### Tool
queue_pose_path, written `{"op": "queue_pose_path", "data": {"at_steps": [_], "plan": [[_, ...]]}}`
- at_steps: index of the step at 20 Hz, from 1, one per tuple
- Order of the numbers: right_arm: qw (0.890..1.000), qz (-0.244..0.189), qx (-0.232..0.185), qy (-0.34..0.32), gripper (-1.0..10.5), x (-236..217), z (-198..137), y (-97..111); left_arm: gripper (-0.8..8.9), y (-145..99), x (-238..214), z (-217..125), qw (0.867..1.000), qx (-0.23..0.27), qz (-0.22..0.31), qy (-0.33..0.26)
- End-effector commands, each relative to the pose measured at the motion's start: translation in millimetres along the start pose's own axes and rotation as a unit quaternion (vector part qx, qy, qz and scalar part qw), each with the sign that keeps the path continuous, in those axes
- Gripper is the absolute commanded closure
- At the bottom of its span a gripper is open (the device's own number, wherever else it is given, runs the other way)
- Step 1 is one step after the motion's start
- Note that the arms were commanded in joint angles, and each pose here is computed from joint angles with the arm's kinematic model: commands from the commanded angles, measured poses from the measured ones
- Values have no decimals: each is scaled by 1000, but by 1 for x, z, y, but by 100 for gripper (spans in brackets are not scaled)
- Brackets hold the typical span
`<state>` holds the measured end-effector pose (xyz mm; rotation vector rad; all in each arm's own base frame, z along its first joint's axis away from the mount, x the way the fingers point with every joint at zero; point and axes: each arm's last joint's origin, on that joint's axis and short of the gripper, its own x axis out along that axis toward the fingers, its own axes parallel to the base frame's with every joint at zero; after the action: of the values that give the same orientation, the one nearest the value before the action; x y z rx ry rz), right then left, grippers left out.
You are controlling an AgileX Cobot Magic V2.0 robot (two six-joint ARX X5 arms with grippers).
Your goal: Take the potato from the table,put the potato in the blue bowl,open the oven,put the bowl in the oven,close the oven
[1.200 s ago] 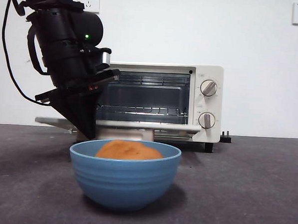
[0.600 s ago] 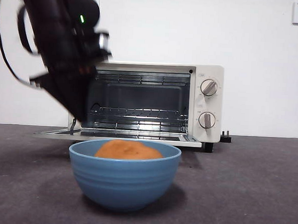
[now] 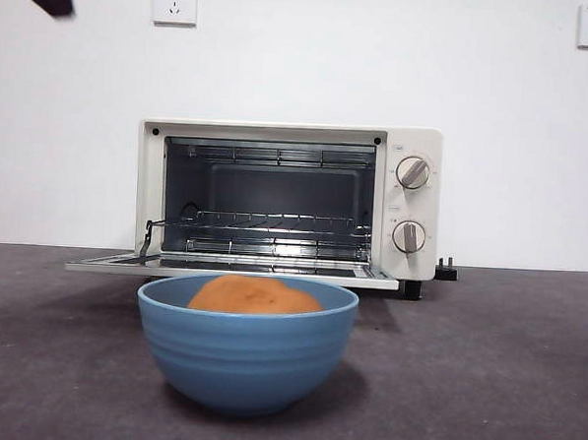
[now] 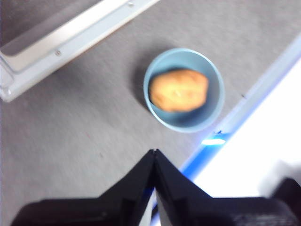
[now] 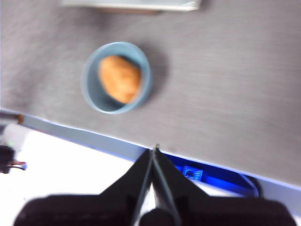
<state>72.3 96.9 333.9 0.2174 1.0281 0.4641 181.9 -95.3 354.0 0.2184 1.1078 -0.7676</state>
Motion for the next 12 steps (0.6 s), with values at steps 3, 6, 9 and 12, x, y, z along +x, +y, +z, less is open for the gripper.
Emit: {"op": "queue_pose_path", "data": {"at_steps": [3, 6, 9, 12], "plan": [[997, -34, -5, 64, 941, 58, 15, 21, 820, -18, -20, -24, 1000, 11, -10, -14], [994, -27, -27, 104, 874, 97, 23, 35, 820, -26, -18, -52, 1000, 4, -17, -11], [991, -38, -19, 123, 692, 129, 30, 37, 820, -26, 0, -89, 1000, 3, -2, 15], [991, -51, 1, 122, 691, 149, 39, 31, 820, -23, 12, -116, 999, 2, 28, 27]]}}
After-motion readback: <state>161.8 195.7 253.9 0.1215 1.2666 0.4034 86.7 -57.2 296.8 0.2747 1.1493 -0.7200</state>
